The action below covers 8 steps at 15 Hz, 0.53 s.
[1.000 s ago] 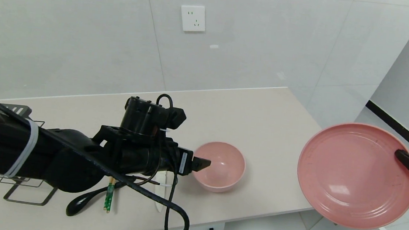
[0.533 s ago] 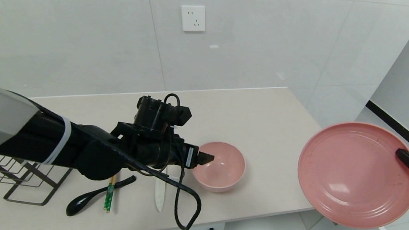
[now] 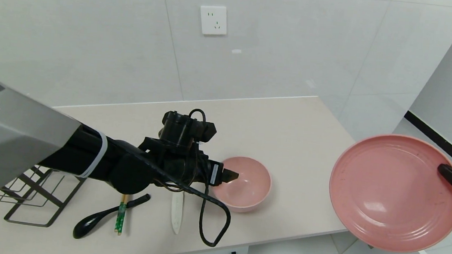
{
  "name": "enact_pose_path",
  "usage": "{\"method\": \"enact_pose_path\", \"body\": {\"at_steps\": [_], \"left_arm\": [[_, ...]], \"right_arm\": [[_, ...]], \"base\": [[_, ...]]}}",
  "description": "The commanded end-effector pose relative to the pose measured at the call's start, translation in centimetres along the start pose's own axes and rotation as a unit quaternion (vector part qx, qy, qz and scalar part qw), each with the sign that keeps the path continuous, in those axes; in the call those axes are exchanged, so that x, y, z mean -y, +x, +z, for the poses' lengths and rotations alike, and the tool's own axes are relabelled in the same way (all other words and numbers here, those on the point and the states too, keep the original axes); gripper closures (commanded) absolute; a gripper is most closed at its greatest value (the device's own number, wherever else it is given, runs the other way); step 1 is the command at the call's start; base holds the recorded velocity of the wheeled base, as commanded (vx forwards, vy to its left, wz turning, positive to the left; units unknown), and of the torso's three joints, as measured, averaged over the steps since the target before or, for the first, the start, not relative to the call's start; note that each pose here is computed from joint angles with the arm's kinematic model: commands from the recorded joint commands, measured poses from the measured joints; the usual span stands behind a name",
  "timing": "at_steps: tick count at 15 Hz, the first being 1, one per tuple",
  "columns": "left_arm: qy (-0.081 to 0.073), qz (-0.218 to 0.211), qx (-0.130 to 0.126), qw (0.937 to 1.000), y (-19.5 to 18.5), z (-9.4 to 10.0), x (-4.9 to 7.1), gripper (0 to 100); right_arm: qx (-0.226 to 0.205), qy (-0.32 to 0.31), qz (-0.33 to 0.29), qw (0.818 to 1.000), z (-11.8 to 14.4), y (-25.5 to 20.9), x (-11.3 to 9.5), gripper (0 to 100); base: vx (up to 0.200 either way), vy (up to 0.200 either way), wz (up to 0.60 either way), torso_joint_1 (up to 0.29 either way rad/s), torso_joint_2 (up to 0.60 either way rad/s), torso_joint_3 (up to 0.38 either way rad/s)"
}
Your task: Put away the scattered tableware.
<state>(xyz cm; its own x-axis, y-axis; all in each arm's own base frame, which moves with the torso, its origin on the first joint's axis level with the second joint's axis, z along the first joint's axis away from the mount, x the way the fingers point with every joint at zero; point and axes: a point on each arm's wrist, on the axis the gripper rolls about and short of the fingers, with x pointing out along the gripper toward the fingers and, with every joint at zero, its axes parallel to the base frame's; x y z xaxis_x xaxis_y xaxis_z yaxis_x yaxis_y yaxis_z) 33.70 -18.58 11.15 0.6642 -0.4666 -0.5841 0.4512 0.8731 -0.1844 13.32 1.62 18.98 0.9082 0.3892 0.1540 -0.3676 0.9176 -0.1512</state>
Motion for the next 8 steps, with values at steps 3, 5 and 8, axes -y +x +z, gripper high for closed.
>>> {"method": "enact_pose_path", "body": {"at_steps": [3, 5, 8], "left_arm": [[-0.002, 0.001, -0.017, 0.9999, 0.1, -1.0, -0.2, 0], [-0.002, 0.003, -0.043, 0.9991, 0.0, -2.6, -0.1, 0], [0.001, -0.005, -0.047, 0.9989, 0.4, -2.8, 0.2, 0]], "right_arm": [[-0.002, 0.0, 0.001, 1.0, -0.1, 0.0, 0.0, 100], [-0.002, 0.0, 0.001, 1.0, -0.1, 0.0, 0.0, 100], [-0.002, 0.0, 0.001, 1.0, -0.1, 0.0, 0.0, 100]], "base": [[0.0, 0.0, 0.0, 0.0, 0.0, 0.0], [0.0, 0.0, 0.0, 0.0, 0.0, 0.0], [0.0, 0.0, 0.0, 0.0, 0.0, 0.0]]}}
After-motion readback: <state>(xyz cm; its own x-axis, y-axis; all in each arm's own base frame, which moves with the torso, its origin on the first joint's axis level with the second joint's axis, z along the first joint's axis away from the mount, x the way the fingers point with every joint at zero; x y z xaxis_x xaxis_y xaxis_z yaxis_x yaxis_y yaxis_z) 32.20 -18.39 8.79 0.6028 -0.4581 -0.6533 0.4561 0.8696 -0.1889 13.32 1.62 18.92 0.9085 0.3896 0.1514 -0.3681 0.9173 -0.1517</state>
